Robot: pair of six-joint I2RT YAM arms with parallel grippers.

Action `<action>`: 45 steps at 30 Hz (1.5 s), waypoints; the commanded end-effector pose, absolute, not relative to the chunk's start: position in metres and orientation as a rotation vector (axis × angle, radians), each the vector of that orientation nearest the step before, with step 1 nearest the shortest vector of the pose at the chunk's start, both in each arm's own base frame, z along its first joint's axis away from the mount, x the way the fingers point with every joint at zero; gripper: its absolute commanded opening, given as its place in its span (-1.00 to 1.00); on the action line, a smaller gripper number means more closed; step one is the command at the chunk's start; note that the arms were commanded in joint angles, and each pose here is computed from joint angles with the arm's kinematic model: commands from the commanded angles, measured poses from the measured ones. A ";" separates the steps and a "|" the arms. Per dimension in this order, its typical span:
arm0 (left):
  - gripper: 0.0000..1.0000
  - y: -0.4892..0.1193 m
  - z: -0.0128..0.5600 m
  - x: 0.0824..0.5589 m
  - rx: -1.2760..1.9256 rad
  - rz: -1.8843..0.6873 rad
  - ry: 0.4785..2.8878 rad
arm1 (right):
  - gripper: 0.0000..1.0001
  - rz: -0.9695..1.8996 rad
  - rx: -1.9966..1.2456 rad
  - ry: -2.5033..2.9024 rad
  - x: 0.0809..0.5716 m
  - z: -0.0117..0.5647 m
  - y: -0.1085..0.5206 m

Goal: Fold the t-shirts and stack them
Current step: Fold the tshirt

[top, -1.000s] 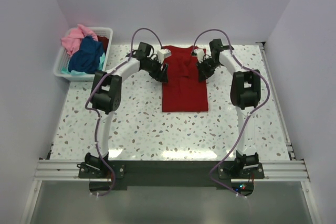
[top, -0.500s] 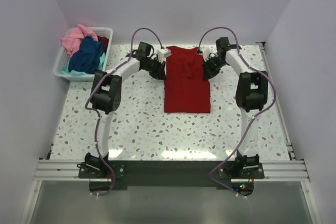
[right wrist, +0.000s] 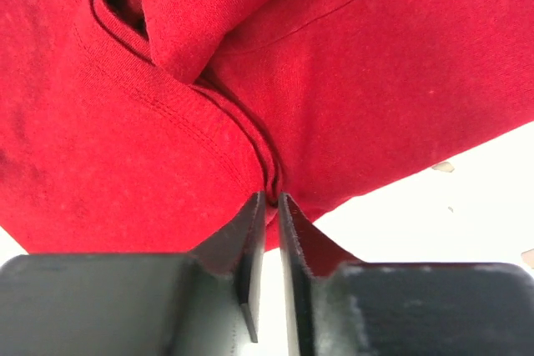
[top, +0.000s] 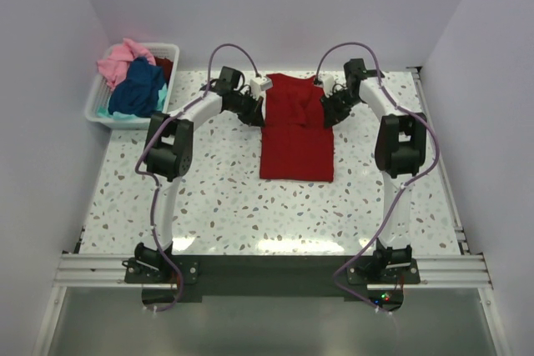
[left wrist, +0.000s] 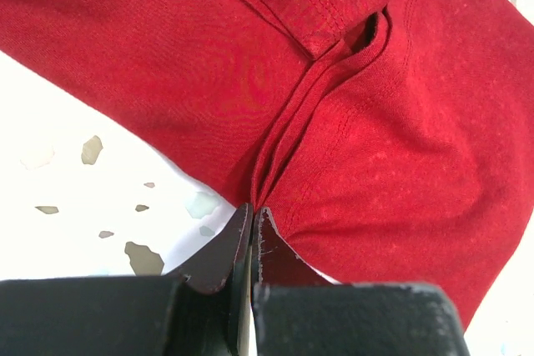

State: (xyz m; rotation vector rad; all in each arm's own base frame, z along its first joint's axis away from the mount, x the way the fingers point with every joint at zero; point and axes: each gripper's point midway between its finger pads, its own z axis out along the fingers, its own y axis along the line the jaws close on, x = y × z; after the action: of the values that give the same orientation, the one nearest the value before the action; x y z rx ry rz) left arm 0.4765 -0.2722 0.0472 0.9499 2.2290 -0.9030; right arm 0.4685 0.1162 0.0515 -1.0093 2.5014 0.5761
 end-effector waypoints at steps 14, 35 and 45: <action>-0.99 -0.280 0.065 0.486 0.974 -0.912 2.145 | -1.00 0.598 -0.994 2.467 0.469 0.072 0.118; -1.00 -0.285 0.090 0.487 0.977 -0.918 2.077 | -1.00 0.516 -0.908 2.465 0.461 0.091 0.089; -1.00 -0.285 0.082 0.489 0.976 -0.914 2.093 | -0.28 0.647 -0.882 2.513 0.469 0.074 0.106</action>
State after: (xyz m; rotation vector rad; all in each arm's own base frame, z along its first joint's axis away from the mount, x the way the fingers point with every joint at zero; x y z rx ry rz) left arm 0.4779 -0.2764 0.0511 0.9584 2.1994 -0.9210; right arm 0.4679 0.0932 0.0698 -0.8995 2.5149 0.5720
